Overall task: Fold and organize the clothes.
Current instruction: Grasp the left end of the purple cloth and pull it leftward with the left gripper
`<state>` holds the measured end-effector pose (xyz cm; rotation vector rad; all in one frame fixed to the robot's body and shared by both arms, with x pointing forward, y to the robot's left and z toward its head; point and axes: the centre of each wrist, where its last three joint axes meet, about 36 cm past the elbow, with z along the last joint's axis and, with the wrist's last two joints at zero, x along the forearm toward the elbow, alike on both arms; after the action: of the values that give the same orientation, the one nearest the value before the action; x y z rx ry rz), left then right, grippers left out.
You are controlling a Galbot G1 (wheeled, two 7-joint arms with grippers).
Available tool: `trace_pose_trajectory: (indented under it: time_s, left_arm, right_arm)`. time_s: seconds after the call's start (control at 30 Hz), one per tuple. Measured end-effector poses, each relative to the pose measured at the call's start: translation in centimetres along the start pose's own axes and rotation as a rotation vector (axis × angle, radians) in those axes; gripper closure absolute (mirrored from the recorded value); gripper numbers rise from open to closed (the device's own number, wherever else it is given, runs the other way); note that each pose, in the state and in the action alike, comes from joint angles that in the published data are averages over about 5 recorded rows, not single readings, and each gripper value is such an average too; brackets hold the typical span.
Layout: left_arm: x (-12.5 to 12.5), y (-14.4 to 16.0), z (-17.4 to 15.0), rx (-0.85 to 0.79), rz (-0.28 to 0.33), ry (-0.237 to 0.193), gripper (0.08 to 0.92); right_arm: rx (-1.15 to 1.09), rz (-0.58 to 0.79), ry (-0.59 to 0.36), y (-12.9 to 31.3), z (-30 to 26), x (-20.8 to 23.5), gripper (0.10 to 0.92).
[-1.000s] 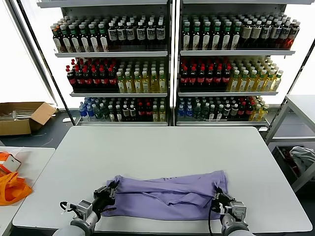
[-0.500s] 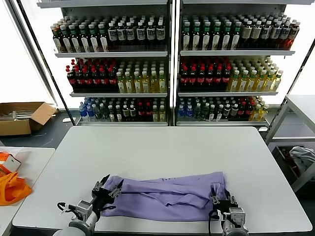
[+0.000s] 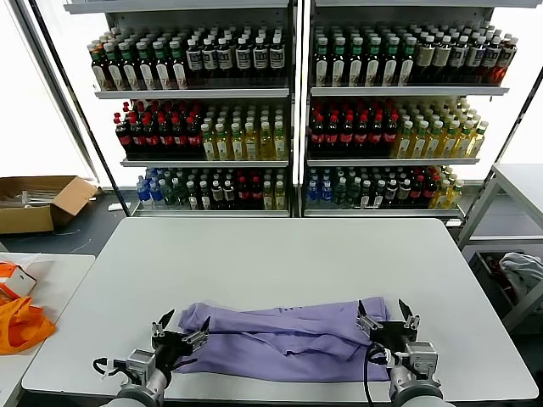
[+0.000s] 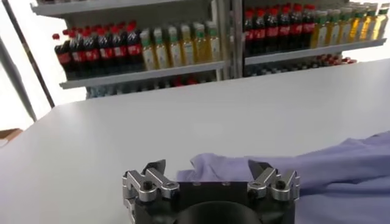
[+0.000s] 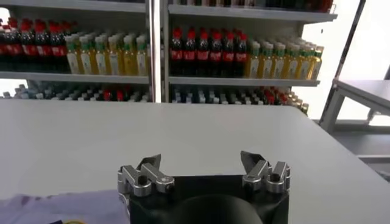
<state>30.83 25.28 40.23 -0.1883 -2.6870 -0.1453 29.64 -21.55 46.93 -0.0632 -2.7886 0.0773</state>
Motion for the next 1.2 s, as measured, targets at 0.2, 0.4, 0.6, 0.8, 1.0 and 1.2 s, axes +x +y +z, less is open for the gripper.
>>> trace_pose_trajectory:
  time_s: [0.2,0.4,0.6,0.8,1.0,1.2]
  left_arm:
    - [-0.4,-0.1,0.6,0.057,-0.016,0.039,0.177]
    - [-0.7,0.0,1.2,0.094,-0.02,0.072,0.177]
    - [-0.8,0.0,1.9,0.117,-0.012,0.096,0.224]
    - [-0.8,0.0,2.2,0.128,-0.004,0.094,0.395]
    - [-0.9,0.0,2.3,0.132,0.0,0.088,0.568]
    - [-1.0,0.2,2.6,0.125,-0.006,0.082,0.742]
  right_arm:
    - [0.002,-0.016,-0.019,0.2,-0.4,0.5,0.199]
    - [0.002,-0.026,-0.03,0.4,-0.7,0.7,0.2]
    - [0.002,-0.029,-0.042,0.4,-1.0,0.7,0.2]
    - [0.002,-0.03,-0.043,0.5,-1.1,0.7,0.2]
    - [0.002,-0.028,-0.05,0.5,-1.2,0.6,0.2]
    - [0.004,-0.025,-0.057,0.4,-1.4,0.5,0.2]
